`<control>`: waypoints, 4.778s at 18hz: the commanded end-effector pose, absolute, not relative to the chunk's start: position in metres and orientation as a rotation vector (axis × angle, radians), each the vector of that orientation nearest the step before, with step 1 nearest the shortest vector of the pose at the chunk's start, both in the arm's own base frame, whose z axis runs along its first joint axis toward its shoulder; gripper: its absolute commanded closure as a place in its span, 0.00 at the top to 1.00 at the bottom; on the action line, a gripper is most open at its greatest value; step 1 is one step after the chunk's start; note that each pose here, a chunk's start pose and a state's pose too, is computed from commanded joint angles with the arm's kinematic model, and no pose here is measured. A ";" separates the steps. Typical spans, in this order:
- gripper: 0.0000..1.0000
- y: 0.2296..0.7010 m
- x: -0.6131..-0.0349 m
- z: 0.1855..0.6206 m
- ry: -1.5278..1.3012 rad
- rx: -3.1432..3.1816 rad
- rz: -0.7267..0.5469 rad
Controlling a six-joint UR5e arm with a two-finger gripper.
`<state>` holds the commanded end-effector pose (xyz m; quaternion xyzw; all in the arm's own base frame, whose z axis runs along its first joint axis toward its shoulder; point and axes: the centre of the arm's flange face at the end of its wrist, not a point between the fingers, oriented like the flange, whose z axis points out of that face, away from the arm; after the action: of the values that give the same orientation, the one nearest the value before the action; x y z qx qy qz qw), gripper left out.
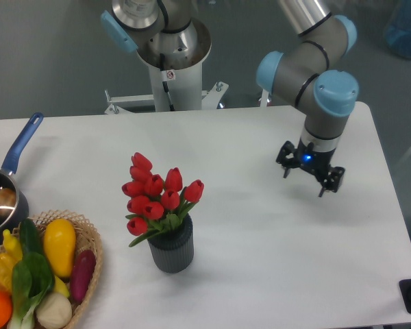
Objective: Pick up the flowers from the vase
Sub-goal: 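Move the open gripper toward the red tulips in the grey vase, then lower the gripper around the tulip stems above the vase rim, then close the gripper on the tulip stems and start lifting, then lift the tulip bunch straight up out of the grey vase, then carry the held tulips away from the vase over the table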
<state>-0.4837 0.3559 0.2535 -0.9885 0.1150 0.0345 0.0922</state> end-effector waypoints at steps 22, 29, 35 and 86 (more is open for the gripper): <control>1.00 0.409 -0.406 0.314 0.405 -2.329 -0.097; 1.00 0.453 -0.342 0.329 0.511 -2.127 -0.222; 1.00 0.471 -0.314 0.332 0.580 -2.072 -0.259; 0.00 0.341 -0.379 0.514 0.191 -1.965 0.044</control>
<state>-0.3788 0.3411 0.5137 -0.8305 0.0809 0.0186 0.5507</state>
